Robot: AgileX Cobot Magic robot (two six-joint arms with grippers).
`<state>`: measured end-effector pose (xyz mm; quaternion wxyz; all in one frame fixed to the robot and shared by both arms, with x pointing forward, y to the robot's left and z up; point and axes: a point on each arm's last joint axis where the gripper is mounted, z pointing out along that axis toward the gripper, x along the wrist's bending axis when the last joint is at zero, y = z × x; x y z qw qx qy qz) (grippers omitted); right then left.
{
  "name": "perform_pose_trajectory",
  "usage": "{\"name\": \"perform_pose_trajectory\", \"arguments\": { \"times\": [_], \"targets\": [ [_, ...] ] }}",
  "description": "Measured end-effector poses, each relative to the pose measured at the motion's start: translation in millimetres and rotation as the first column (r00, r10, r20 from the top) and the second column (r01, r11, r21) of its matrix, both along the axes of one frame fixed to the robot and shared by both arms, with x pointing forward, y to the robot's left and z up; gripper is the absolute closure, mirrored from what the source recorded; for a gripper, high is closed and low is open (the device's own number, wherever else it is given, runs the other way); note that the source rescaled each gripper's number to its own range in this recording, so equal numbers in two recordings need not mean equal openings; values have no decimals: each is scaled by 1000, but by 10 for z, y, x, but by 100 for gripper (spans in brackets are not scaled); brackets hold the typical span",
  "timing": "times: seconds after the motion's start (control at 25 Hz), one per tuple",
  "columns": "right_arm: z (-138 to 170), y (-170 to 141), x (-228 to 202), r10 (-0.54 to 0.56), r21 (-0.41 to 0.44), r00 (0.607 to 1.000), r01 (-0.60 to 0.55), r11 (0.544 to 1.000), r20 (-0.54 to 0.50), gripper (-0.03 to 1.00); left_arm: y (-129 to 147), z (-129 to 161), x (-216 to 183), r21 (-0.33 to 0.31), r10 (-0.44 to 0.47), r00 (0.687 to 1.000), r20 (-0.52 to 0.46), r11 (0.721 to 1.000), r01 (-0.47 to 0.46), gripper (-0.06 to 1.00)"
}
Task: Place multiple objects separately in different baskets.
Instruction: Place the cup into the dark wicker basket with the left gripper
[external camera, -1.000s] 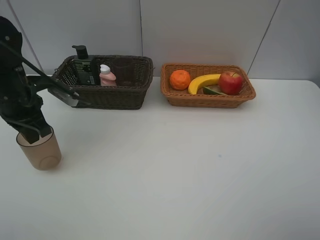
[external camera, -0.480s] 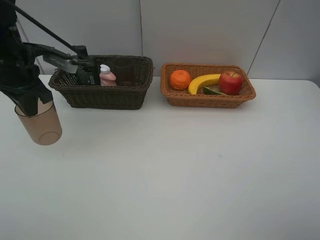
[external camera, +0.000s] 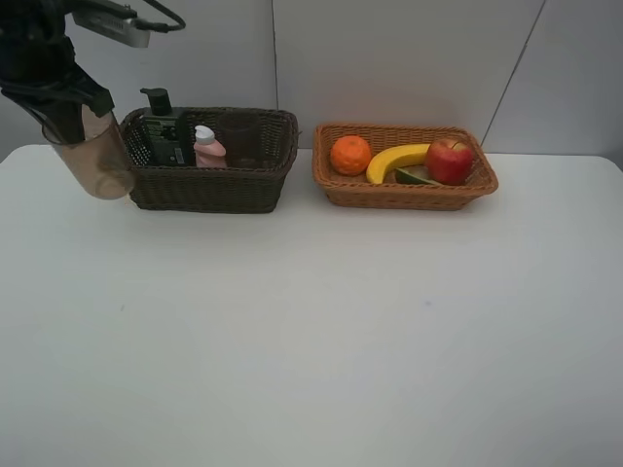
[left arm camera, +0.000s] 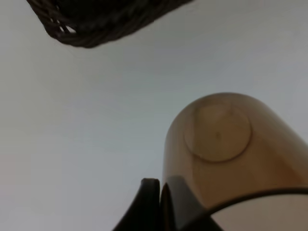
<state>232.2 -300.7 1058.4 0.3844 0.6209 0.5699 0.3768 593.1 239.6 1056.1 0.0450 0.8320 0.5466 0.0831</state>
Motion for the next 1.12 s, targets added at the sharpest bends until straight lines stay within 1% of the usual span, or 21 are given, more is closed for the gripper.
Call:
{"name": "perform_pose_trajectory", "arguments": {
  "times": [0.16,0.28,0.48,0.6,0.68,1.0,1.12],
  "targets": [
    [0,0,0,0,0,1000,0,1000,0,-3,-2,185,69,0,-1,998,68,1000,1,94],
    [0,0,0,0,0,1000,0,1000,0,-3,0,220,99,3,-4,995,101,1000,3,94],
    [0,0,0,0,0,1000,0,1000,0,-3,31,208,239,58,-34,976,217,998,22,94],
    [0,0,0,0,0,1000,0,1000,0,-3,39,129,346,92,-57,965,257,995,35,94],
    [0,0,0,0,0,1000,0,1000,0,-3,31,48,426,103,-71,958,276,994,44,94],
    [0,0,0,0,0,1000,0,1000,0,-3,-46,-376,742,94,-106,935,339,992,79,94],
    [0,0,0,0,0,1000,0,1000,0,-3,-68,-519,813,88,-111,933,342,992,86,94]
  ]
}}
